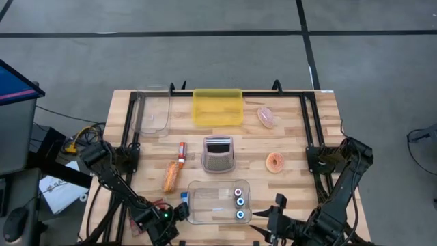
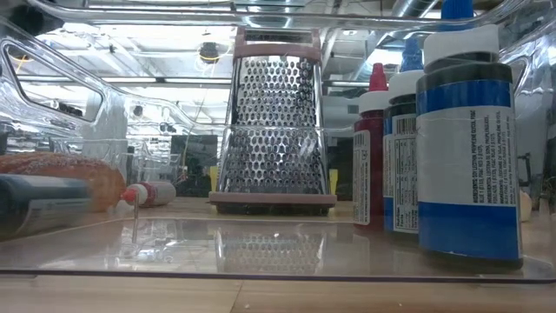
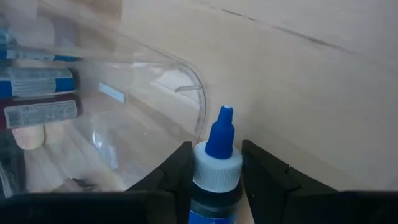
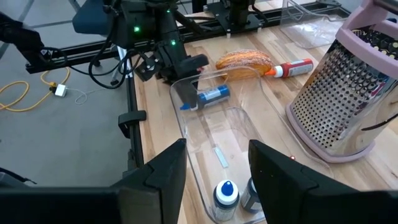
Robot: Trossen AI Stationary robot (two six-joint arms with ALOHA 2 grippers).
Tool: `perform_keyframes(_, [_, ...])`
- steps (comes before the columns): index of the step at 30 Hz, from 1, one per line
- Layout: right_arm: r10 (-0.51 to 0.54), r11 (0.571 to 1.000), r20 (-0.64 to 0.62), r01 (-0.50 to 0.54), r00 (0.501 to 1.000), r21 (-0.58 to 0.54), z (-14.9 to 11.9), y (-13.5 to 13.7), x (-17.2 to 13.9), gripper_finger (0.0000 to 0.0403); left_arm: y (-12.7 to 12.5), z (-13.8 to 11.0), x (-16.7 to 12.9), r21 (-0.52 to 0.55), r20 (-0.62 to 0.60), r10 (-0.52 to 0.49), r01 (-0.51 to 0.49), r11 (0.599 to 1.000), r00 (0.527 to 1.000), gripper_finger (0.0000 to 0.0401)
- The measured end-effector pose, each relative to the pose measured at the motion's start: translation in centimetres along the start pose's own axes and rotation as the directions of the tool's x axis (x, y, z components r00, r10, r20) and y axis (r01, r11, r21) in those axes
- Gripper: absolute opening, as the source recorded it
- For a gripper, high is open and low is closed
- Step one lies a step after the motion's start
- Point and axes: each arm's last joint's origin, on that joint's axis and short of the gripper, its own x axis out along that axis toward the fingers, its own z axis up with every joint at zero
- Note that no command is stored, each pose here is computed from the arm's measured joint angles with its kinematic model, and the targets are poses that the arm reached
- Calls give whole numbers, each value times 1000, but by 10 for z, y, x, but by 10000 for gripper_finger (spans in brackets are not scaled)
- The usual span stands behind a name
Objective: Pick & Place Food Item
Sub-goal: Put the blue food coloring bottle into the bottom transparent bin
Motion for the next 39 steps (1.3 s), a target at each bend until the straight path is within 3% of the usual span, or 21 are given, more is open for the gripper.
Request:
perform_keyframes(12, [-3, 1000, -2, 3, 1000, -20, 0, 0, 0, 164, -8, 9, -16, -78, 52, 47, -42, 996, 998, 105])
perform_keyframes(18, [-3, 1000, -2, 3, 1000, -20, 0, 0, 0, 164, 5, 13, -49, -235, 136, 117, -83, 969, 984, 105])
perform_keyframes(23, [-3, 1000, -2, 3, 1000, -19, 0, 0, 0, 164, 22, 14, -81, -379, 223, 177, -83, 922, 959, 105])
perform_keyframes(30, [-1, 1000, -2, 1, 1000, -23, 0, 0, 0, 164, 48, 15, -114, -557, 332, 305, -76, 827, 893, 104])
perform_keyframes(39, [8, 999, 21, -7, 1000, -38, -5, 3, -9, 164, 73, 14, -110, -682, 333, 458, -125, 721, 824, 104])
